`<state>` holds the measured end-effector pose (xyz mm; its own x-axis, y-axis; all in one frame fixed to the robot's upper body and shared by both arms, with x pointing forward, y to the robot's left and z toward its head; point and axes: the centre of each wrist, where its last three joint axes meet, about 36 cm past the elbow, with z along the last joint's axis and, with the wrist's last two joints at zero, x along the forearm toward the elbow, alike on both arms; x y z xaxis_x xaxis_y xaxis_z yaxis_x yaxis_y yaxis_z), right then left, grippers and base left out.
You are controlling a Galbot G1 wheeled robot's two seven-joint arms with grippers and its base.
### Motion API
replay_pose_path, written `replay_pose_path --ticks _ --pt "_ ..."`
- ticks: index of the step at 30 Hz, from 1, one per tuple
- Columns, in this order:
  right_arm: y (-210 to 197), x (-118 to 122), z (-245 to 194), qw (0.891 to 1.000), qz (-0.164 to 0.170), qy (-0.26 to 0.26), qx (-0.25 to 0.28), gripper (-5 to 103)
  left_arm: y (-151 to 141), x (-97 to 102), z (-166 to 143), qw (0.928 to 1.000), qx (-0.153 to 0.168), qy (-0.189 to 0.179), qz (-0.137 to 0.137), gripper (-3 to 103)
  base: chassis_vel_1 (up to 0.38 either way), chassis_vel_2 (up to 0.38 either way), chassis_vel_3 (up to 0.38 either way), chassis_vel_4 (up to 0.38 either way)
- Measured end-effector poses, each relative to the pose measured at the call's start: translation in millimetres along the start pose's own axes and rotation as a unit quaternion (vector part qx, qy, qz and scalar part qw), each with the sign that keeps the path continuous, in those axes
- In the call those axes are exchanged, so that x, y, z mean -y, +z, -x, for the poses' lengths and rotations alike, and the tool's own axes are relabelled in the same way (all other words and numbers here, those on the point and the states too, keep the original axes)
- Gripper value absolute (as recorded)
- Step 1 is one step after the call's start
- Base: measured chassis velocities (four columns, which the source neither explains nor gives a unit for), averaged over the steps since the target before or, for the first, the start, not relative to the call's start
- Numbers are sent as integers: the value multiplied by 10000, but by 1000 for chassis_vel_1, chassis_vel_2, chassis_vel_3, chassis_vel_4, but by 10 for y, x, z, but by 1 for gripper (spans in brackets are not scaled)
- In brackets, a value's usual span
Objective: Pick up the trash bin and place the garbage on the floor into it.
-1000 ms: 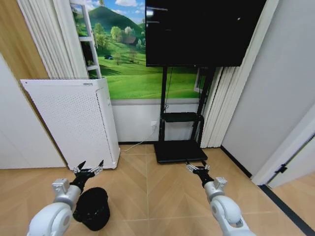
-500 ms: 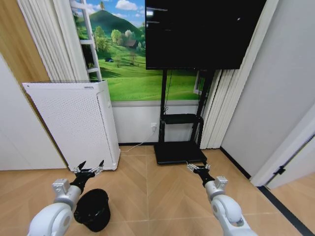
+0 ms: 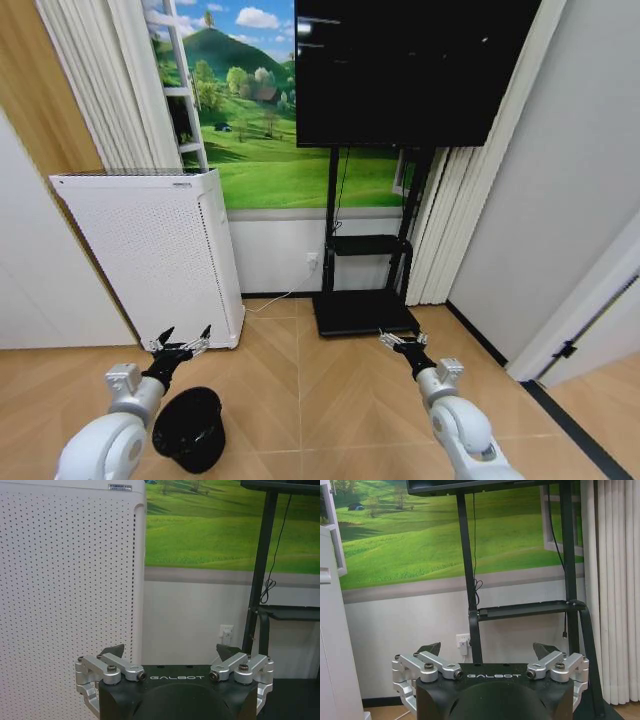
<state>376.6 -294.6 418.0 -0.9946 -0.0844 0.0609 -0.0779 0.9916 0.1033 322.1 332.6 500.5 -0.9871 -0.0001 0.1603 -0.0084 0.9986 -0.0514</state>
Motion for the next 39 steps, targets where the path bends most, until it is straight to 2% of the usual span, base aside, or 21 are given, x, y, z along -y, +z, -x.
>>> replay_pose_path --ticks 39 --pt "-32 6 22 10000 4 -61 -37 100 12 -14 1 10000 0 -60 -54 100 0 0 0 0"
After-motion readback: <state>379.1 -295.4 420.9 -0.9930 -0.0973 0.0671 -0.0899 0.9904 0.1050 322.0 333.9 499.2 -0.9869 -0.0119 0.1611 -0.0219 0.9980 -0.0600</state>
